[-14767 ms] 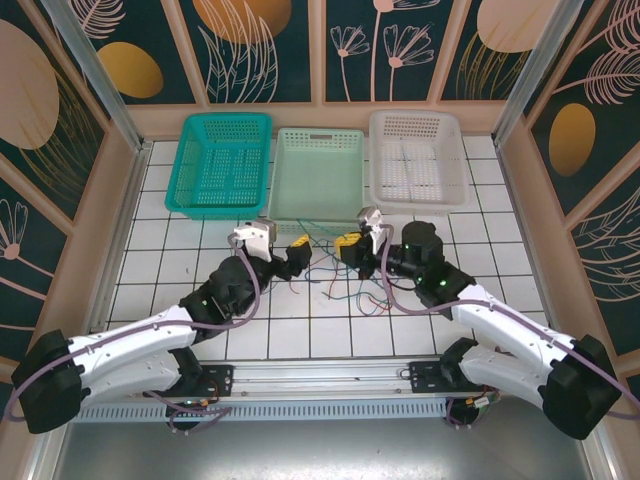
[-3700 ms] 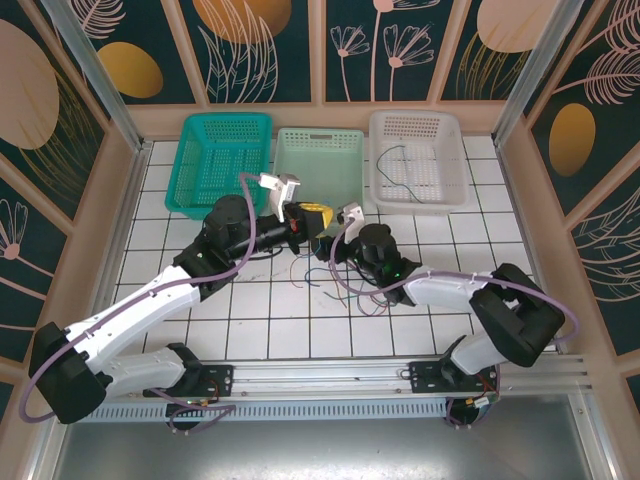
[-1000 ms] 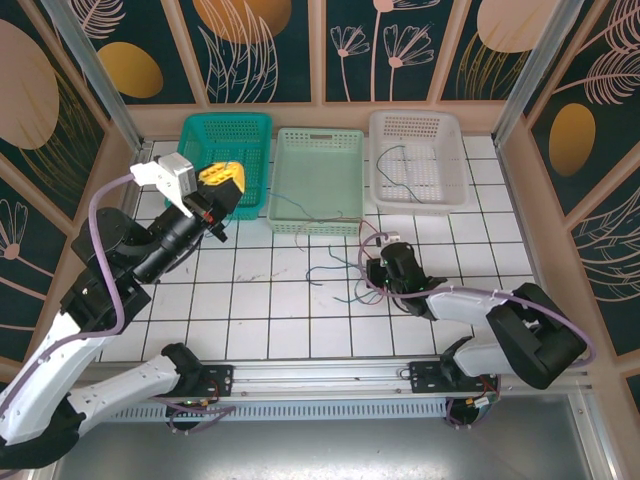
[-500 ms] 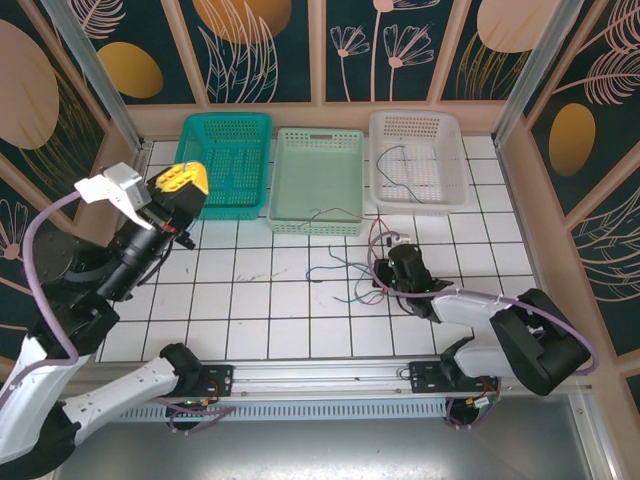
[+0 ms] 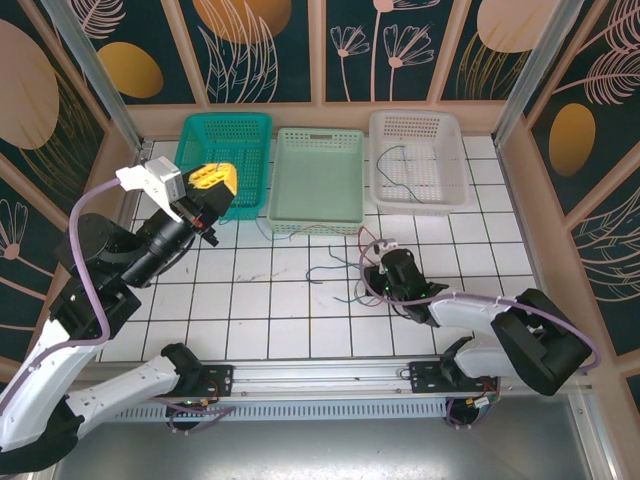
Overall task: Untangle the cables
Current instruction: Untie the cable from multiple cables.
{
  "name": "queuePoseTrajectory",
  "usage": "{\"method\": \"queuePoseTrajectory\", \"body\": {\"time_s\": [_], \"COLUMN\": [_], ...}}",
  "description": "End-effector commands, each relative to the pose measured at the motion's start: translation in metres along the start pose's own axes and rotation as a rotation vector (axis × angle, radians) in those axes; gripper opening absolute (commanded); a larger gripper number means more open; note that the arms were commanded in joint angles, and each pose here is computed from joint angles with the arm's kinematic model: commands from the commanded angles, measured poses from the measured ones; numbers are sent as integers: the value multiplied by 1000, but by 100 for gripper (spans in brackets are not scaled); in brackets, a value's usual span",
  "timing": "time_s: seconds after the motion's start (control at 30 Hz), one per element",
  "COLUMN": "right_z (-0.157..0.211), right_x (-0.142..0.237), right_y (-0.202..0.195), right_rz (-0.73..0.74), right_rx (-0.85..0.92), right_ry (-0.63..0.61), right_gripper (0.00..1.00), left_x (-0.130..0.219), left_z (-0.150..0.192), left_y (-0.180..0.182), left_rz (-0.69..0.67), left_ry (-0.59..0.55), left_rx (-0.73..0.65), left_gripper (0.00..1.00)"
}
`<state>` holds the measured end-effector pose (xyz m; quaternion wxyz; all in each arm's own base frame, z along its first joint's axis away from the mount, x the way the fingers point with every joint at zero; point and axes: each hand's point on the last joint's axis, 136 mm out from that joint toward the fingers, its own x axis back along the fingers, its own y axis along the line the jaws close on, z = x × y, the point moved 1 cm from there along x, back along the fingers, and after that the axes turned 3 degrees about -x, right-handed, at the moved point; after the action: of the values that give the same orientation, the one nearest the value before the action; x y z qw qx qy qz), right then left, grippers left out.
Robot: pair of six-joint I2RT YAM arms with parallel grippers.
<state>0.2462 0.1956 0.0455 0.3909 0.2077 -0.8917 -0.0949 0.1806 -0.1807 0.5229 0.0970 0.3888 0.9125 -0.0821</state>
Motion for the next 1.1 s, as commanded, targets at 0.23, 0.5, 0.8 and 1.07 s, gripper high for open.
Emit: {"method": "queuePoseTrajectory", "body": {"time_s": [0.23, 0.5, 0.8, 1.07], "right_z": [0, -58, -81, -79], "right_x": [-8, 35, 36, 0], "right_y": [3, 37, 74, 122], "right_rz": [88, -30, -116, -284], "right_rx": [58, 121, 437, 564], "right_ry": [63, -143, -160, -133], "right_gripper": [40, 68, 70, 72], "left_x": [-14, -24, -23, -18], "left_z": [33, 46, 43, 37], "left_y": [-7, -9, -16, -18], "left_rz": [53, 74, 119, 126], "left_ry": [49, 84, 69, 47], "left_rx": [54, 64, 80, 83], "left_gripper": [5, 6, 6, 6]}}
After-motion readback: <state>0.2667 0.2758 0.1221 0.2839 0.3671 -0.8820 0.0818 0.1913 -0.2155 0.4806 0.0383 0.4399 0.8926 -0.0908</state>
